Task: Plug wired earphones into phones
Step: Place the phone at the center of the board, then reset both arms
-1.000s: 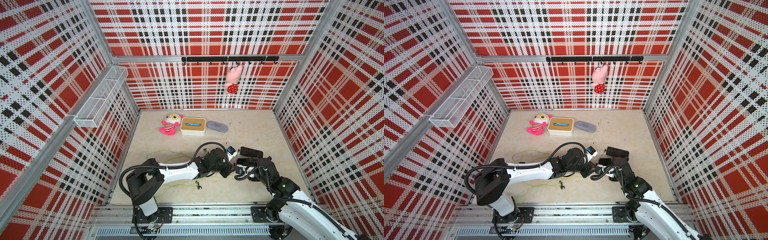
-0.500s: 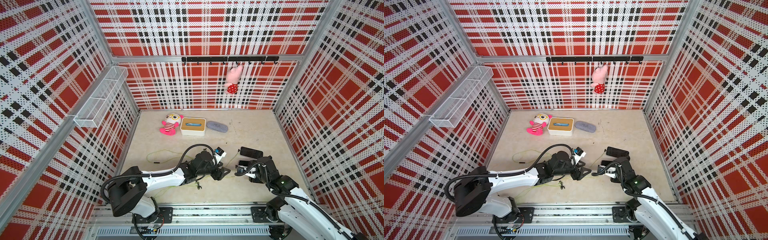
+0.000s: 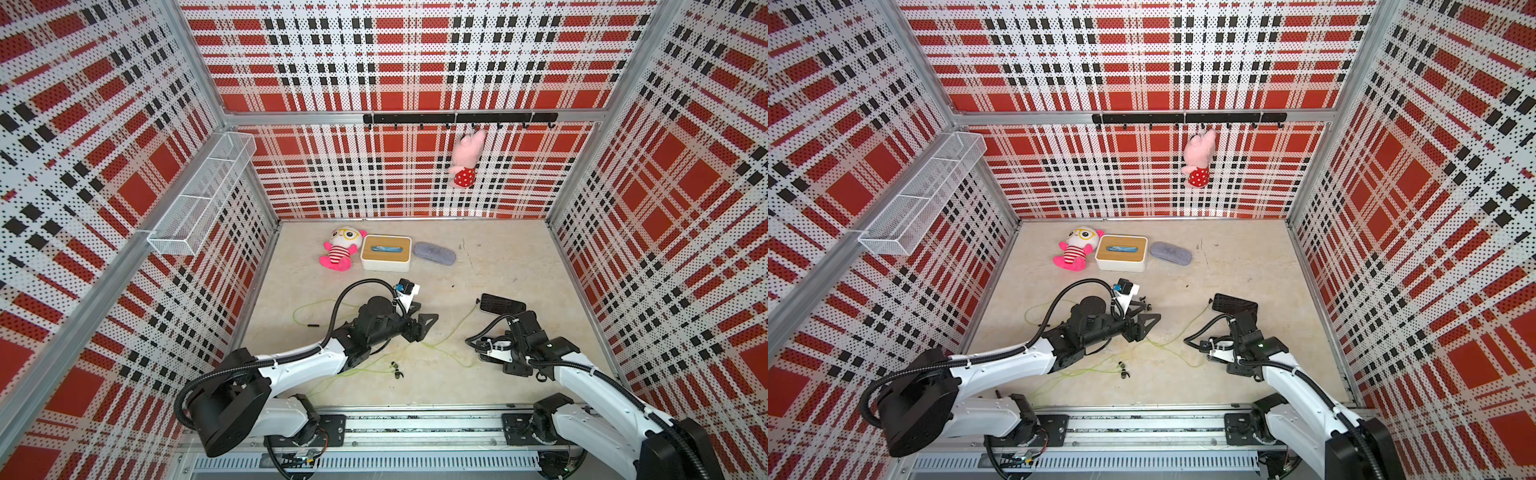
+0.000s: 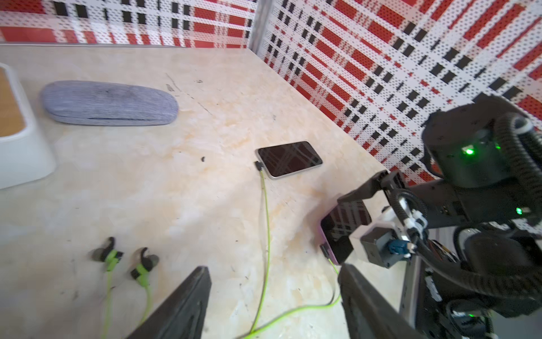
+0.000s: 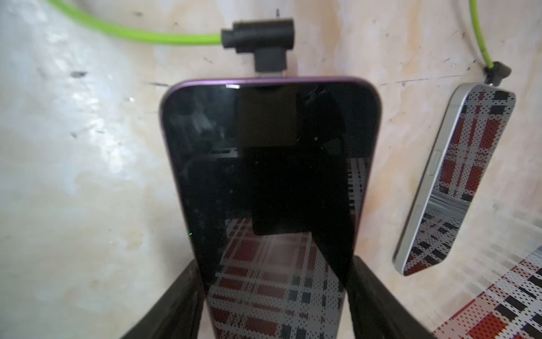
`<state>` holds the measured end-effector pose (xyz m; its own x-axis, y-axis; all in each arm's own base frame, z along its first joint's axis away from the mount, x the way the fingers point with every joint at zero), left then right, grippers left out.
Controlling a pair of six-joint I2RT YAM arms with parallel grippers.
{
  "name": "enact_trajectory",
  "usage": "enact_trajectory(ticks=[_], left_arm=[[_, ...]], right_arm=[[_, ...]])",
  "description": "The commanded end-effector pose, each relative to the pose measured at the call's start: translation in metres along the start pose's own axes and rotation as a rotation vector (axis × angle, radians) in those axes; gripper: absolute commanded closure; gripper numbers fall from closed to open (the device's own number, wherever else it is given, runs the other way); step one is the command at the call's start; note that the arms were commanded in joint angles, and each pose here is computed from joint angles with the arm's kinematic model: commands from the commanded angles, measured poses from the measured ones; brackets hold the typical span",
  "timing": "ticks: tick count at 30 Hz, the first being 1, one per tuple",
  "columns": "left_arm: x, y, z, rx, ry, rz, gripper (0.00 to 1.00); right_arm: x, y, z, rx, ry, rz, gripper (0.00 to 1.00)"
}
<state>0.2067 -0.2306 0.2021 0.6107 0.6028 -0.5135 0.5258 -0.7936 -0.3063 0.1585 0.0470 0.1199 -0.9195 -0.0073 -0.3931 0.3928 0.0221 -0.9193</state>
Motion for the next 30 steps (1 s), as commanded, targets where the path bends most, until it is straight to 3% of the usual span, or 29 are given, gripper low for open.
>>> enact_trajectory(ticks=[1, 5, 9, 13, 16, 19, 24, 27, 29, 30], left_arm=[[0.009, -0.006, -0.004, -0.053, 0.019, -0.014, 0.26], [0.022, -0.009, -0.002, -0.055, 0.019, -0.043, 0.25], [0.026, -0.017, -0.007, -0.092, 0.02, -0.057, 0.22], [0.029, -0.031, -0.013, -0.161, 0.045, -0.103, 0.16], [0.031, -0.043, -0.021, -0.246, 0.041, -0.153, 0.02], [0.04, -0.062, -0.038, -0.381, -0.001, -0.267, 0.02], [0.071, -0.112, -0.054, -0.678, -0.083, -0.621, 0.02], [0.092, -0.144, -0.05, -0.827, -0.122, -0.852, 0.02], [0.105, -0.161, -0.046, -0.889, -0.143, -0.983, 0.02], [0.111, -0.167, -0.044, -0.907, -0.149, -1.029, 0.02]], right_arm=[[0.011, 0.009, 0.003, 0.014, -0.015, -0.094, 0.5], [0.008, 0.009, 0.002, 0.021, 0.007, -0.105, 0.35], [0.0, 0.001, 0.001, 0.015, 0.036, -0.058, 0.0], [-0.014, -0.017, -0.003, -0.051, 0.084, 0.04, 0.0], [-0.034, -0.044, -0.01, -0.174, 0.18, 0.202, 0.0], [-0.06, -0.081, -0.021, -0.419, 0.336, 0.426, 0.0], [-0.086, -0.12, -0.014, -0.753, 0.846, 0.816, 0.0], [-0.082, -0.109, 0.004, -0.791, 1.137, 1.02, 0.0], [-0.075, -0.09, 0.02, -0.718, 1.361, 1.15, 0.0], [-0.073, -0.082, 0.022, -0.699, 1.382, 1.167, 0.0]])
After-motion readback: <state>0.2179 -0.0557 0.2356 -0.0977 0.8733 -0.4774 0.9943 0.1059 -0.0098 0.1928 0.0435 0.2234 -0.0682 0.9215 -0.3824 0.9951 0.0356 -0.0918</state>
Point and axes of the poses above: each gripper's point midway between its finger pads, its own y axis out along the fingers, its own x axis along the line the jaws close on, z = x × y, the point moved 10 cm from there along -y, back along the fingers, and after that the axes turned 10 degrees about -y, right-handed, at the moved point
